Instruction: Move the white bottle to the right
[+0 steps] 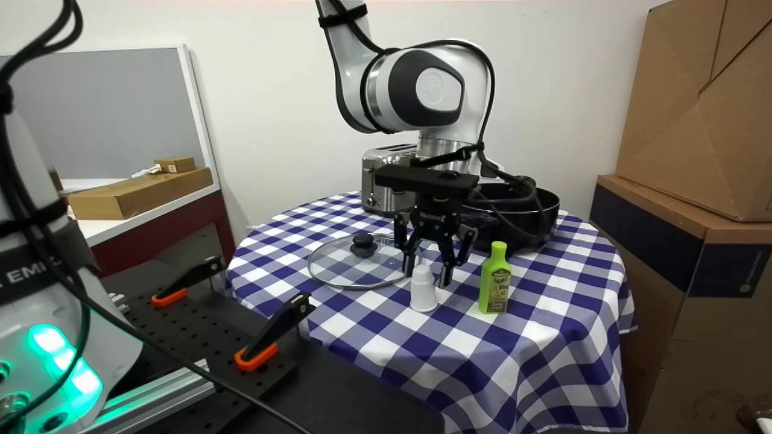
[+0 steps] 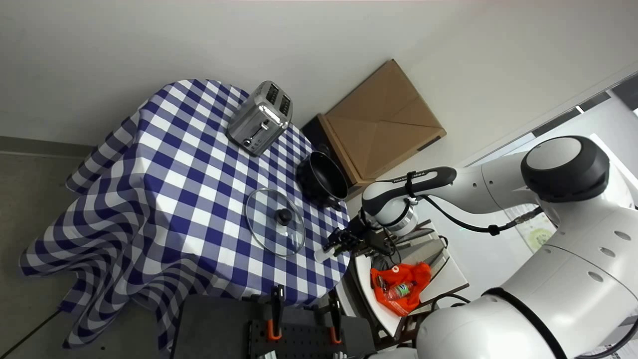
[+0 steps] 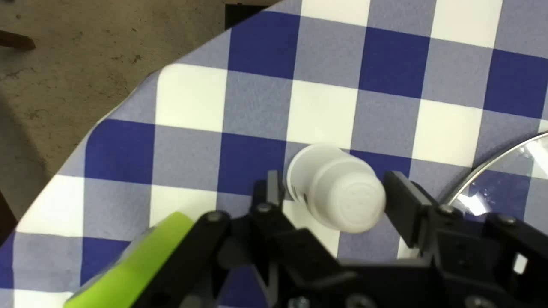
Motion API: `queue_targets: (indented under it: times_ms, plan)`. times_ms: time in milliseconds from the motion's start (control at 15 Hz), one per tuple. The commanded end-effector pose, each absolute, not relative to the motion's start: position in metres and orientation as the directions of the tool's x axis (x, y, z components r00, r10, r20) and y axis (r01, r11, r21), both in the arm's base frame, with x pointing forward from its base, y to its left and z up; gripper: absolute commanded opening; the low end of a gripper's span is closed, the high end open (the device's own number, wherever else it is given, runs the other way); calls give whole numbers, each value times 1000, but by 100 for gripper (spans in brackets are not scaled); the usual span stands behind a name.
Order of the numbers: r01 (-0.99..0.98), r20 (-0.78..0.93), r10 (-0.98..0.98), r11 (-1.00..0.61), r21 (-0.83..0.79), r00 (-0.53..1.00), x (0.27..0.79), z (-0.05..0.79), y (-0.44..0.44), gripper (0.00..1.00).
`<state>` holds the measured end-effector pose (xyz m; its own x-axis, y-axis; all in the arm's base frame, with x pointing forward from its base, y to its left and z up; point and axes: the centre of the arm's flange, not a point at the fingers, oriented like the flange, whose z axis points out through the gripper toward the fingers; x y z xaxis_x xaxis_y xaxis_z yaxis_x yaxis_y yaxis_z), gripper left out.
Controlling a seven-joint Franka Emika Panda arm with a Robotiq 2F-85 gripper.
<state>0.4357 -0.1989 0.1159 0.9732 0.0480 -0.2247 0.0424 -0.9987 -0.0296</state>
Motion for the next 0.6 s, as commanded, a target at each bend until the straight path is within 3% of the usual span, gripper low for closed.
queue_targets:
  times_ms: [0,67,533]
  plan:
    - [29,-203,30,-1000,-6,979,438,121,-198,94]
    - [29,-197,30,-1000,-6,980,439,126,-197,99]
    - [75,-89,76,-997,-17,993,463,207,-166,100]
